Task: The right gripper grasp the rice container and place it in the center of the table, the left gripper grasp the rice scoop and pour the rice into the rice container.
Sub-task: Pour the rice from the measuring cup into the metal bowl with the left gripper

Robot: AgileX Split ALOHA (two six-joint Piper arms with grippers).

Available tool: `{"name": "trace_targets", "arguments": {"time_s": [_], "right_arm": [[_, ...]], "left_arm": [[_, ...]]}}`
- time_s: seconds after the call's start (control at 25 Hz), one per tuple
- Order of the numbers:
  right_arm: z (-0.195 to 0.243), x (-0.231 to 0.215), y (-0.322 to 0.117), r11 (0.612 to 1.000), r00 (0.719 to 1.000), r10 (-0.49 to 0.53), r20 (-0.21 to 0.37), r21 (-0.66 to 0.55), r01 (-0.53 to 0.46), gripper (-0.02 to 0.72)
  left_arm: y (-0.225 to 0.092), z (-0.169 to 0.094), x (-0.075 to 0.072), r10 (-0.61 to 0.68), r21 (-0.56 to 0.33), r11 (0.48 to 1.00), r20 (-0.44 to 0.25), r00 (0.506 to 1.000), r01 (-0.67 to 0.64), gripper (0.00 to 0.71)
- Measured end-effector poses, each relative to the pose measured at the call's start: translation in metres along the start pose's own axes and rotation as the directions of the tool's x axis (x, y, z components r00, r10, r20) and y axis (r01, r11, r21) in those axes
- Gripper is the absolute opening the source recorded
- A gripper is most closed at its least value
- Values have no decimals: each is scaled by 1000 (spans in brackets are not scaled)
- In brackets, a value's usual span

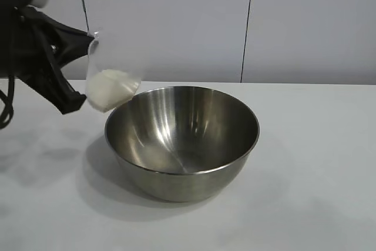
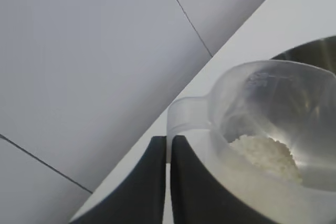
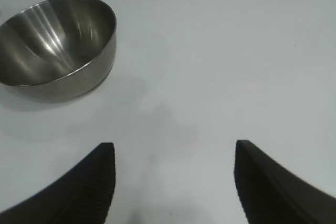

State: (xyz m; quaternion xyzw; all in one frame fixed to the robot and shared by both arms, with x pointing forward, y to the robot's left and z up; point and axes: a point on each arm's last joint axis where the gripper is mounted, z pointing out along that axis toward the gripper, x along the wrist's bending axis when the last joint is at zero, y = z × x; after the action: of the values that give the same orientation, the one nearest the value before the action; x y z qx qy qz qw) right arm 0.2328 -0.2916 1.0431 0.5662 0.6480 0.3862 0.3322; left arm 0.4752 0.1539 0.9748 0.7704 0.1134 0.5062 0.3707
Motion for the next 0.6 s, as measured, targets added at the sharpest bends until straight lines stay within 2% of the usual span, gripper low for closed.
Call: {"name": "trace_targets", "arguments": {"time_s": [0.12, 0.2, 0.28, 0.44, 0.6], "right_arm": [[0, 0, 0, 1000, 1000, 0, 0, 0, 0, 452], [0, 0, 0, 1000, 1000, 0, 0, -1, 0, 452], [0, 0, 0, 1000, 1000, 0, 0, -1, 0, 452], [0, 0, 0, 1000, 1000, 0, 0, -1, 0, 452], [0, 0, 0, 1000, 1000, 0, 0, -1, 0, 452]], "left_arm": [[8, -2, -8, 195, 94, 977, -38, 980, -191, 9], [18, -2, -12, 302, 112, 949, -42, 952, -296, 9], [30, 0, -13, 394, 109, 915, -47, 918, -388, 9], [50, 5, -10, 492, 84, 870, -75, 867, -487, 9], [56, 10, -8, 585, 86, 811, -61, 809, -579, 9]]}}
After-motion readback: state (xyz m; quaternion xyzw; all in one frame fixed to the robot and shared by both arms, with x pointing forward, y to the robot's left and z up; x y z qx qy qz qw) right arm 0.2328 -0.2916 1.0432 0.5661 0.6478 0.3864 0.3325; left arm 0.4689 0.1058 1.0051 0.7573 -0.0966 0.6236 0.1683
